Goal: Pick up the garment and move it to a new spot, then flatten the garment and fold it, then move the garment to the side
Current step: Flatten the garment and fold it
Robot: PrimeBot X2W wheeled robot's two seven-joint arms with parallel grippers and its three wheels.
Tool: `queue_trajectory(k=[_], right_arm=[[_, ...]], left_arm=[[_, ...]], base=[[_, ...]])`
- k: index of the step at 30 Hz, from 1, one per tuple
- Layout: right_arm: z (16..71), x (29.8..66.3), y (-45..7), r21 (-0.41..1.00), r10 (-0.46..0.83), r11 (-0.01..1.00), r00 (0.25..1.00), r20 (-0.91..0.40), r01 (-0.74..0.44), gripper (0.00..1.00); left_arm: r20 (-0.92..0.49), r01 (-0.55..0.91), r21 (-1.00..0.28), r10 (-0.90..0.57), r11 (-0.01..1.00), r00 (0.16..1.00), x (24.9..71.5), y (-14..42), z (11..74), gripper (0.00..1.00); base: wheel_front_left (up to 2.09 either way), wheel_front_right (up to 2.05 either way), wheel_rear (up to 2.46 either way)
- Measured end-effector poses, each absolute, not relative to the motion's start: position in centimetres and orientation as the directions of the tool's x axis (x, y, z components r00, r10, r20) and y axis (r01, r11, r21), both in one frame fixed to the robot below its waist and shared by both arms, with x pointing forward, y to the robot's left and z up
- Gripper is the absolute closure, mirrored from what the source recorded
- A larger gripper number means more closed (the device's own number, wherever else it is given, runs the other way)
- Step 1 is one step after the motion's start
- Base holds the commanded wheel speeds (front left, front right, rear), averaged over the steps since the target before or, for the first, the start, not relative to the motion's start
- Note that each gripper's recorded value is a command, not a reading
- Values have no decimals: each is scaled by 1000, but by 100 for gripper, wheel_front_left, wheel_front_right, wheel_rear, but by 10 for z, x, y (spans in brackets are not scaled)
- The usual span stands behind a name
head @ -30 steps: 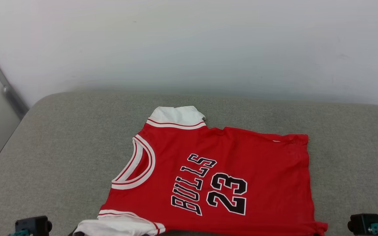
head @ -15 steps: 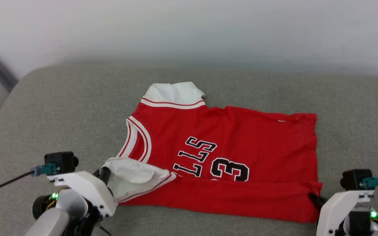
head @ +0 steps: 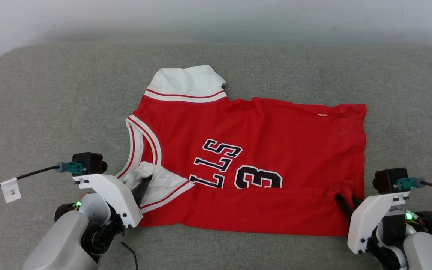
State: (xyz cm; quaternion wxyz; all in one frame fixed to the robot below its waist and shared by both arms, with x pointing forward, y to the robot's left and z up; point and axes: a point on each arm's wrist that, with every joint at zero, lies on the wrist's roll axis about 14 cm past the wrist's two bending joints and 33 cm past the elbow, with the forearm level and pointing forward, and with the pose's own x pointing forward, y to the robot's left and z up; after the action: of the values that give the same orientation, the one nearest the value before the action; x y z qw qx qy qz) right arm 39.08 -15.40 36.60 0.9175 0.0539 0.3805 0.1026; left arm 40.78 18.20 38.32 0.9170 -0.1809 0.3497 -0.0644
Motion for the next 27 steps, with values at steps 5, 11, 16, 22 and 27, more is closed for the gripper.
queue_trajectory(k=[5,11,16,22,27], right_arm=[[371,393,-145,187,255,967,727,-638,-175,0],[426,403,-149,185,244,965,892,-379,-185,0],[475,398,-157,151,212,971,962,-170,-187,0],[510,384,-168,126,160,980,986,-38,-154,0],[520,377,-173,127,134,983,991,-7,-132,0]], left_arm=[[-591,-21,-392,-235,920,772,416,186,385,0],[-553,-22,-349,-187,937,812,412,210,404,0],[-534,18,-300,-184,954,825,407,223,429,0],[-558,79,-267,-221,960,800,406,225,459,0],[-703,94,-249,-246,964,667,393,228,447,0]], base=[[0,0,0],[0,0,0],[0,0,0],[0,0,0],[0,0,0]])
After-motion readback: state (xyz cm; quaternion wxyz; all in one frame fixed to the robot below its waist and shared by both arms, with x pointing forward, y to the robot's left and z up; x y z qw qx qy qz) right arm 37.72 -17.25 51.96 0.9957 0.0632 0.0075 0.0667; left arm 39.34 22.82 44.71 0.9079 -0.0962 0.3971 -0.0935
